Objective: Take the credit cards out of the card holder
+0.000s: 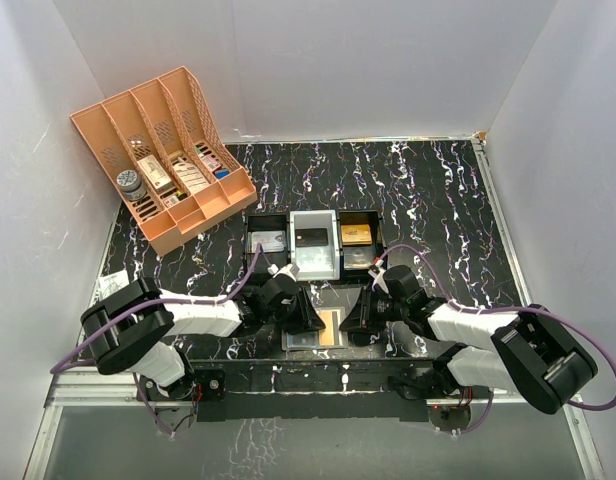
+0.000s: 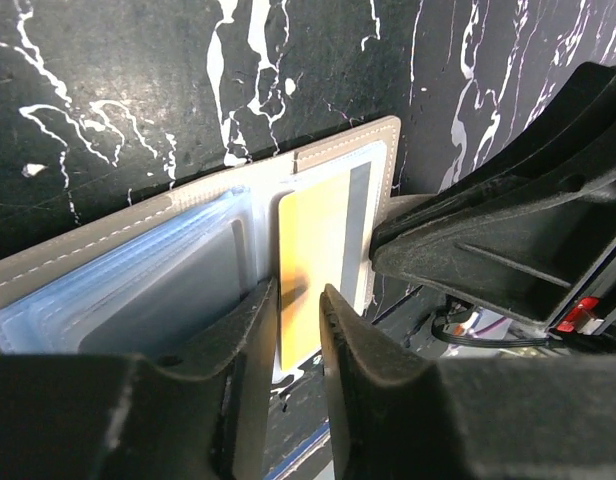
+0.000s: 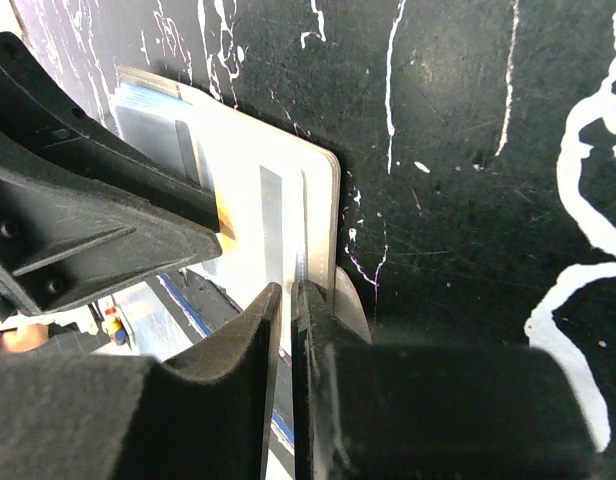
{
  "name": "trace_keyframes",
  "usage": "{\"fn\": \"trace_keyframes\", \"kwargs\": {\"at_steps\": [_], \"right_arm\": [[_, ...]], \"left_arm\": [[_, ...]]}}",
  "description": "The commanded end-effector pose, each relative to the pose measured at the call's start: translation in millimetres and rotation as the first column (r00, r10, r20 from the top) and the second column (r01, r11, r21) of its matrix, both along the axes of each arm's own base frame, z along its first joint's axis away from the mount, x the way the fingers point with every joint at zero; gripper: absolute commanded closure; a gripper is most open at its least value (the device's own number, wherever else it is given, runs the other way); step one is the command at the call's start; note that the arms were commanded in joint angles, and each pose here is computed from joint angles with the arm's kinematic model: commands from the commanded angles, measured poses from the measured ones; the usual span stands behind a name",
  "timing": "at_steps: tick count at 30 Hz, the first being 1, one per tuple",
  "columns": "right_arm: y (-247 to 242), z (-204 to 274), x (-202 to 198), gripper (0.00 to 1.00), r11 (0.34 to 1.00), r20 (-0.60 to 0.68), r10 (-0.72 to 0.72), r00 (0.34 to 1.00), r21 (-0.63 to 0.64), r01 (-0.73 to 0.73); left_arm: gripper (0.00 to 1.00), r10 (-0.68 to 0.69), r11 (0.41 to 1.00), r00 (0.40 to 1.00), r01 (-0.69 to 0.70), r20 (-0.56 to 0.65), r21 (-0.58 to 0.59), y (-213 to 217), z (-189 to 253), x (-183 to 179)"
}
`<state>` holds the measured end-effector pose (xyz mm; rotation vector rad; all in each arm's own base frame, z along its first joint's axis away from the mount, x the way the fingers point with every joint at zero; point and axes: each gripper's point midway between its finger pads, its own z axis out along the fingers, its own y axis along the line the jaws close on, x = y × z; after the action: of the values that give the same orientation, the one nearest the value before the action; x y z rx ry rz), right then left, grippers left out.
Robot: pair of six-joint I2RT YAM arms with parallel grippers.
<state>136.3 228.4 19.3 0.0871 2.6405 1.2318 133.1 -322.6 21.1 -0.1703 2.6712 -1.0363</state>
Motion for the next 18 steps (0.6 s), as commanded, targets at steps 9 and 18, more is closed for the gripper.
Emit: {"fn": "trace_keyframes", "kwargs": {"at_steps": [9, 18], "right_arm": [[-32, -45, -24, 0.91, 0.980, -0.094, -0.017, 0.995, -0.197, -0.002], [-32, -45, -19, 0.91, 0.975, -0.090, -0.012, 0.996, -0.221, -0.008]], "left_arm": [[1.00, 0.019, 1.000, 1.000, -0.019, 0.023, -0.012, 13, -2, -5], [1.00, 0.040, 0.999, 0.998, -0.041, 0.047, 0.021, 28, 2, -5]]}}
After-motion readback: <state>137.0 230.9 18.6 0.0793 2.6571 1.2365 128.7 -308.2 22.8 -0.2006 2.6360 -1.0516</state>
